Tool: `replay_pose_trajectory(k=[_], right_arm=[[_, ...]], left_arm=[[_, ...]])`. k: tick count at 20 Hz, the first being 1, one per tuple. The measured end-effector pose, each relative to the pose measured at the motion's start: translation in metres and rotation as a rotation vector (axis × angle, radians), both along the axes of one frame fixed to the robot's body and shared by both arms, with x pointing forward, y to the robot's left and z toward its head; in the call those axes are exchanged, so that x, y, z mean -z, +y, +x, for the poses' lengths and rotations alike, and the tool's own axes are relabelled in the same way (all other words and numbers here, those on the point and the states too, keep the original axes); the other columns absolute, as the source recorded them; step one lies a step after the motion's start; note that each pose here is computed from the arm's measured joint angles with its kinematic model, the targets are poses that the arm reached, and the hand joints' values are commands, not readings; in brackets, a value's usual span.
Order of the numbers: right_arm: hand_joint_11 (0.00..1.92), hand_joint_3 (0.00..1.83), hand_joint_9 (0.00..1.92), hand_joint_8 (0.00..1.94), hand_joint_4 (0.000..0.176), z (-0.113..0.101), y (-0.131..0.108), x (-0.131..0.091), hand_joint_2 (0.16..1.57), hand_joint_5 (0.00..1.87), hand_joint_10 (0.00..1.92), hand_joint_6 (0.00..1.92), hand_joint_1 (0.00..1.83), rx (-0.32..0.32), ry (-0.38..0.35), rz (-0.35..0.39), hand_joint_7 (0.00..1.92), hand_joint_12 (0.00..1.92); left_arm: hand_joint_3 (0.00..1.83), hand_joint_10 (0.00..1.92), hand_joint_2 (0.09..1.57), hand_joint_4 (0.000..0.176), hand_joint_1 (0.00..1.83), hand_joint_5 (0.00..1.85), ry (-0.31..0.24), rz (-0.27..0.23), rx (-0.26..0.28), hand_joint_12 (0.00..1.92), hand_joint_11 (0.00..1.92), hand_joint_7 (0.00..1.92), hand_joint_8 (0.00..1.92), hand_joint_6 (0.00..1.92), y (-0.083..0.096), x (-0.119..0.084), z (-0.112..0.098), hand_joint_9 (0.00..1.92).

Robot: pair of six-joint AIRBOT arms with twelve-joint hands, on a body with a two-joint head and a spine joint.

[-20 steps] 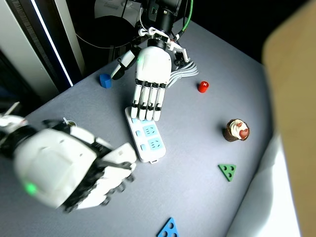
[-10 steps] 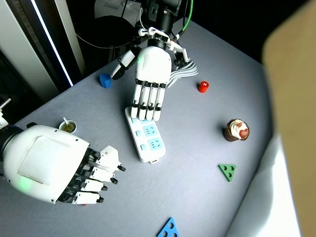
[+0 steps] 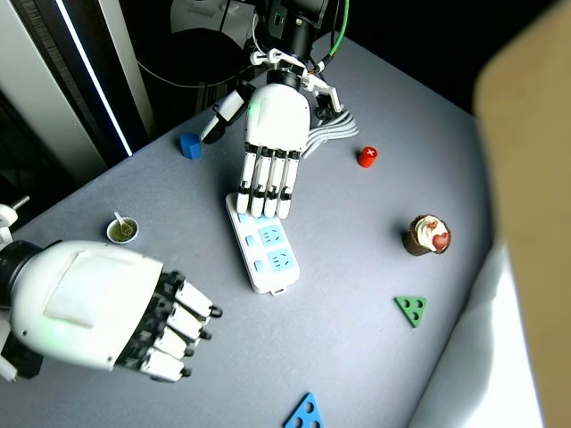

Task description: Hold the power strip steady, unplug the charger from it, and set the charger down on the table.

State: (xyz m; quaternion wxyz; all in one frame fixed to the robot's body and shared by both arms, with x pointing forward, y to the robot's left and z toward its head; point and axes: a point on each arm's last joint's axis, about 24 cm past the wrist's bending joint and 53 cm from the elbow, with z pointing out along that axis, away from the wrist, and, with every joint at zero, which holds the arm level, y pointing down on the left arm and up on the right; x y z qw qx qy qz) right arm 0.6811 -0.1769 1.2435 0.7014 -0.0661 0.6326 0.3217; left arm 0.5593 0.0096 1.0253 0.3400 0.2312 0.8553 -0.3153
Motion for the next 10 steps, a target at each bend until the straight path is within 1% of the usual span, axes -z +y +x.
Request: replay_pose_trajectory(k=[1, 2, 3, 4, 5, 7, 8, 9, 10], right_arm=[[0.97, 0.0, 1.1, 0.72, 0.0, -0.002, 0.004, 0.0, 1.07, 0.93, 0.97, 0.97, 1.39, -0.011, -0.025, -0.043, 1.07, 0.89], [0.98, 0.0, 1.1, 0.73, 0.0, -0.006, 0.009, 0.0, 1.07, 0.94, 0.96, 0.97, 1.39, -0.023, -0.071, -0.117, 1.06, 0.87], [0.99, 0.0, 1.11, 0.73, 0.0, -0.008, 0.013, 0.002, 1.07, 0.94, 0.95, 0.98, 1.39, -0.029, -0.105, -0.173, 1.05, 0.86], [1.0, 0.0, 1.1, 0.75, 0.0, -0.01, 0.015, 0.004, 1.08, 0.93, 0.95, 1.0, 1.39, -0.034, -0.116, -0.191, 1.04, 0.82], [1.03, 0.0, 1.12, 0.71, 0.0, -0.009, 0.018, 0.006, 1.07, 0.95, 0.92, 0.98, 1.39, -0.034, -0.116, -0.199, 1.06, 0.79], [1.04, 0.0, 1.1, 0.78, 0.0, -0.01, 0.019, 0.01, 1.09, 0.87, 0.95, 1.07, 1.39, -0.035, -0.117, -0.216, 1.03, 0.74], [1.01, 0.0, 1.13, 0.79, 0.0, -0.011, 0.02, 0.013, 1.09, 0.83, 0.93, 1.11, 1.38, -0.036, -0.118, -0.226, 1.04, 0.72], [0.97, 0.0, 1.07, 0.86, 0.0, -0.012, 0.022, 0.018, 1.13, 0.81, 0.44, 1.21, 1.26, -0.041, -0.109, -0.226, 1.06, 0.71], [0.91, 0.0, 1.05, 0.38, 0.0, -0.015, 0.026, 0.025, 1.11, 0.74, 0.19, 0.46, 1.23, -0.051, -0.091, -0.227, 0.92, 0.69]], left_arm=[[0.0, 0.0, 1.0, 0.0, 0.0, 0.0, 0.0, 0.0, 0.0, 0.0, 0.0, 0.02, 0.0, 0.0, 0.0, 0.0, 0.0, 0.0], [0.0, 0.0, 1.0, 0.0, 0.0, 0.0, 0.0, 0.0, 0.0, 0.0, 0.0, 0.02, 0.0, 0.0, 0.0, 0.0, 0.0, 0.0], [0.0, 0.0, 1.0, 0.0, 0.0, 0.0, 0.0, -0.001, 0.0, 0.0, 0.0, 0.02, 0.0, 0.0, 0.0, 0.0, 0.0, 0.0], [0.0, 0.0, 1.0, 0.0, 0.0, 0.0, 0.001, -0.001, -0.001, 0.0, 0.0, 0.01, 0.0, 0.0, 0.0, 0.0, 0.0, 0.0], [0.0, 0.0, 1.0, 0.0, 0.0, 0.0, 0.001, -0.001, -0.001, 0.0, 0.0, 0.01, 0.0, 0.0, 0.0, 0.0, 0.0, 0.0], [0.0, 0.0, 1.01, 0.0, 0.0, 0.0, 0.002, -0.001, -0.001, 0.0, 0.0, 0.01, 0.0, 0.0, 0.0, 0.0, 0.0, 0.0], [0.0, 0.0, 1.01, 0.0, 0.0, 0.0, 0.002, -0.001, -0.001, 0.0, 0.0, 0.02, 0.0, 0.0, 0.0, 0.0, 0.0, 0.0], [0.0, 0.0, 1.01, 0.0, 0.0, 0.0, 0.002, -0.001, -0.001, 0.0, 0.0, 0.02, 0.0, 0.0, 0.0, 0.0, 0.0, 0.0], [0.0, 0.0, 1.0, 0.0, 0.0, 0.0, 0.002, -0.001, -0.001, 0.0, 0.0, 0.02, 0.0, 0.0, 0.0, 0.0, 0.0, 0.01]])
